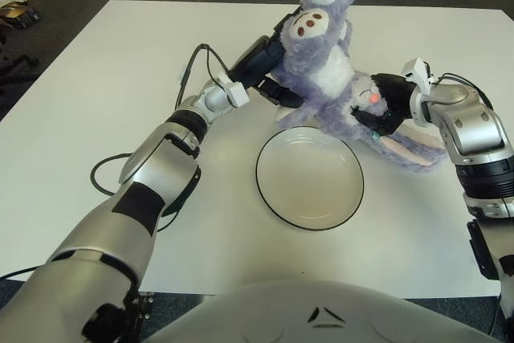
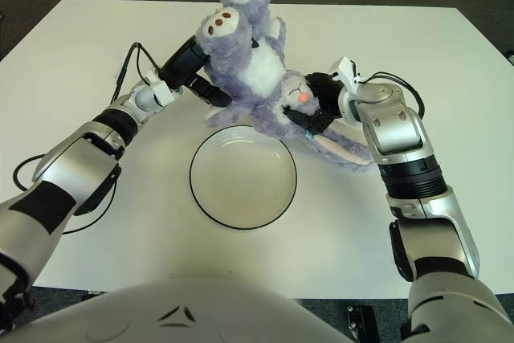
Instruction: Put the doll into the plate.
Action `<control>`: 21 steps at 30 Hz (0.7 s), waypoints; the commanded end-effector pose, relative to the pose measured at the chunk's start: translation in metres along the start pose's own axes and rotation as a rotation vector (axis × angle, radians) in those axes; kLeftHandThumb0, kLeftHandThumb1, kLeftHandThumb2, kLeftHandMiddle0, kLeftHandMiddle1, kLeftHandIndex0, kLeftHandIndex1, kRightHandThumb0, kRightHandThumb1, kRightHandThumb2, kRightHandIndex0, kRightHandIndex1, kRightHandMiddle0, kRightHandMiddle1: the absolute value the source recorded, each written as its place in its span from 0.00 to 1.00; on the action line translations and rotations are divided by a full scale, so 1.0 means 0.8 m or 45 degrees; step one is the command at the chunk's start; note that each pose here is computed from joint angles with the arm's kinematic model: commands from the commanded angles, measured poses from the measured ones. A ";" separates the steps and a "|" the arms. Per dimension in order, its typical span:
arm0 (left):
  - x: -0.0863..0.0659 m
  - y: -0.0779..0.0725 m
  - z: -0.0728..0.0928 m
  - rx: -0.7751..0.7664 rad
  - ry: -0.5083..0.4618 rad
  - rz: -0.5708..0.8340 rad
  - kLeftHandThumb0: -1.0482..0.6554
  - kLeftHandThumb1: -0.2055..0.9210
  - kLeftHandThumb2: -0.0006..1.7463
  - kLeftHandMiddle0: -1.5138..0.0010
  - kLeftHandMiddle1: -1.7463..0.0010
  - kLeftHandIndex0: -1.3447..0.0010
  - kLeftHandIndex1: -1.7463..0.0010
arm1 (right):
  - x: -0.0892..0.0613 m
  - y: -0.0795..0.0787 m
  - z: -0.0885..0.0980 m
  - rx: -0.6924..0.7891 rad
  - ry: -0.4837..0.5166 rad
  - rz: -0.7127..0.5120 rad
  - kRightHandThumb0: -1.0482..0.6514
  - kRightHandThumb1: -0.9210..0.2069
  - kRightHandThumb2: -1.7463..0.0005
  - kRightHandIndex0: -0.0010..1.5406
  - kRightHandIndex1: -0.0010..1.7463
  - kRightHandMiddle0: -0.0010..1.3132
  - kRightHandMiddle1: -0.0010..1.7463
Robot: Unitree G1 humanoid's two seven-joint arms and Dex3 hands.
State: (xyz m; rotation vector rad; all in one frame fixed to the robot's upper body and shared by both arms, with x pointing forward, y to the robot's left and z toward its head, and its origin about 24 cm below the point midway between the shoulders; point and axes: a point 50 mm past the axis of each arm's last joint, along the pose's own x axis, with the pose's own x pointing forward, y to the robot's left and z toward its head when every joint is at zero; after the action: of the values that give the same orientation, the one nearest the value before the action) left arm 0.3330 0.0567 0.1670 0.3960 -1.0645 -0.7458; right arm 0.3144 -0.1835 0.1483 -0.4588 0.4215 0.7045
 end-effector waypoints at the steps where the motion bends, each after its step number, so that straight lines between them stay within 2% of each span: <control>1: -0.004 -0.006 -0.005 -0.078 0.059 -0.033 0.15 0.63 0.43 0.96 0.98 0.70 0.23 | -0.007 0.004 0.017 -0.060 -0.041 0.008 0.94 0.71 0.11 0.50 1.00 0.67 1.00; 7: -0.004 -0.003 -0.003 -0.057 0.064 0.007 0.16 0.61 0.44 0.94 0.97 0.66 0.22 | -0.008 0.006 0.017 -0.034 -0.056 0.041 0.94 0.71 0.12 0.50 1.00 0.68 1.00; 9: -0.003 -0.003 -0.002 -0.034 0.067 0.036 0.27 0.60 0.47 0.91 0.96 0.54 0.22 | -0.007 0.006 0.016 -0.023 -0.063 0.054 0.94 0.71 0.12 0.50 1.00 0.68 1.00; 11: -0.003 -0.003 -0.002 -0.017 0.069 0.054 0.31 0.59 0.49 0.90 0.95 0.49 0.22 | -0.007 0.006 0.016 -0.018 -0.066 0.063 0.94 0.71 0.12 0.50 1.00 0.68 1.00; 21: 0.003 -0.012 -0.004 0.038 0.113 0.038 0.33 0.51 0.56 0.84 0.91 0.41 0.22 | -0.007 0.004 0.015 0.018 -0.098 0.083 0.94 0.70 0.12 0.49 1.00 0.64 1.00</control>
State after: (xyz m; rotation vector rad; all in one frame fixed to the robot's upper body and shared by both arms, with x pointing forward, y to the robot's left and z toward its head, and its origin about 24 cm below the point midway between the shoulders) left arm 0.3346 0.0546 0.1703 0.3976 -1.0383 -0.6439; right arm 0.3104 -0.1802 0.1522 -0.4329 0.4215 0.7496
